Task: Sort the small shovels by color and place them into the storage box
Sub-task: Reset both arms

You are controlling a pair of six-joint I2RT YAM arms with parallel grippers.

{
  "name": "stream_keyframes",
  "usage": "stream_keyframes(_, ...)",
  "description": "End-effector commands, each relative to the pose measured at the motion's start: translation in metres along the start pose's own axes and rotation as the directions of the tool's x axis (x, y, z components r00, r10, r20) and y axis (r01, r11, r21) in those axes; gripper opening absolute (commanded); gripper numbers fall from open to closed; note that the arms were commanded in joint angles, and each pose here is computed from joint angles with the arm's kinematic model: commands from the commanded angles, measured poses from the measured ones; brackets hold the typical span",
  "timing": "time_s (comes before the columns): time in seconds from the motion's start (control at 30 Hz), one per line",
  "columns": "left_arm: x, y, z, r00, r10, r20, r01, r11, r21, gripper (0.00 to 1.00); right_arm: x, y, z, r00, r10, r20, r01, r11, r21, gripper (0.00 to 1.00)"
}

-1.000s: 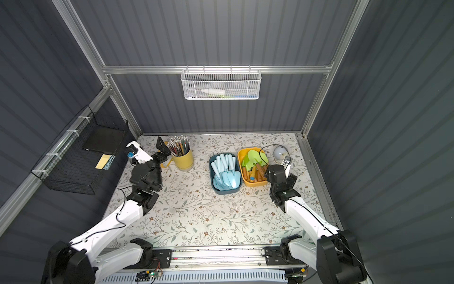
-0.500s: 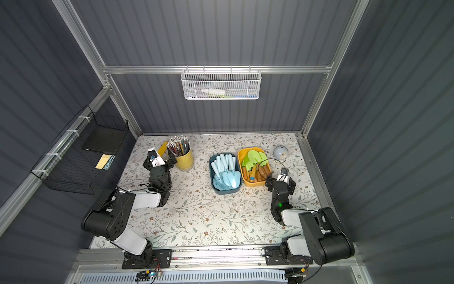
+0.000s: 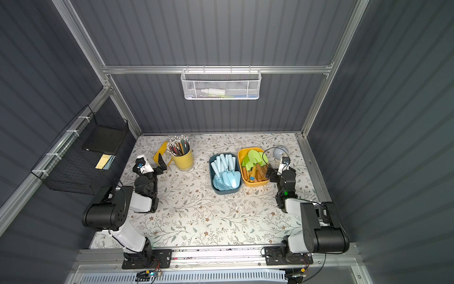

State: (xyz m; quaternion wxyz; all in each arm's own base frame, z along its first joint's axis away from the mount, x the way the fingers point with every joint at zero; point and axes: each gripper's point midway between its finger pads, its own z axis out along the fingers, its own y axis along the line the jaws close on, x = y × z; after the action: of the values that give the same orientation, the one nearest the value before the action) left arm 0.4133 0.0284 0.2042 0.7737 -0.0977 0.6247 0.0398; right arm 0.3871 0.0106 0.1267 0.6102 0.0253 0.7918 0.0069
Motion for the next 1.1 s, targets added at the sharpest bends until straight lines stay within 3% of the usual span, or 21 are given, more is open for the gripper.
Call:
stream_keyframes(0.0, -0.052, -0.012, -0.002, 0.978, -0.059, 0.199, 0.046, 0.997, 0.069, 0.99, -0.006, -0.001, -0.002, 0.999, 0.021, 0.027, -0.021, 1.000, 0.002, 0.99)
stream_keyframes(0.17, -0.050, -0.010, -0.001, 0.979, -0.058, 0.193, 0.048, 0.997, 0.056, 0.99, -0.009, 0.001, -0.003, 0.999, -0.012, 0.050, 0.011, 1.000, 0.006, 0.99)
stream_keyframes(0.33, -0.051, -0.010, -0.001, 0.979, -0.059, 0.196, 0.049, 0.997, 0.055, 0.99, -0.006, -0.017, -0.014, 0.978, 0.019, 0.209, -0.030, 0.998, 0.050, 0.99)
stream_keyframes(0.4, -0.051, -0.009, -0.002, 0.979, -0.059, 0.198, 0.050, 0.998, 0.049, 0.99, 0.006, -0.018, -0.005, 0.996, 0.036, 0.083, -0.040, 0.998, 0.055, 0.99)
stream_keyframes(0.5, -0.051, -0.009, -0.002, 0.979, -0.058, 0.198, 0.049, 0.998, 0.051, 0.99, -0.004, -0.017, -0.013, 0.981, 0.026, 0.193, -0.034, 0.999, 0.037, 0.99)
stream_keyframes(0.63, -0.051, -0.009, -0.002, 0.979, -0.058, 0.197, 0.049, 0.998, 0.050, 0.99, 0.005, -0.017, -0.006, 0.995, 0.038, 0.096, -0.042, 0.998, 0.043, 0.99)
stream_keyframes(0.7, -0.051, -0.009, -0.002, 0.978, -0.058, 0.198, 0.049, 0.998, 0.050, 0.99, 0.000, -0.017, -0.008, 0.989, 0.031, 0.145, -0.037, 0.998, 0.042, 0.99)
stream_keyframes(1.07, -0.049, -0.013, 0.002, 0.981, -0.056, 0.187, 0.044, 0.997, 0.066, 1.00, 0.004, -0.017, -0.005, 0.993, 0.037, 0.108, -0.042, 0.998, 0.044, 0.99)
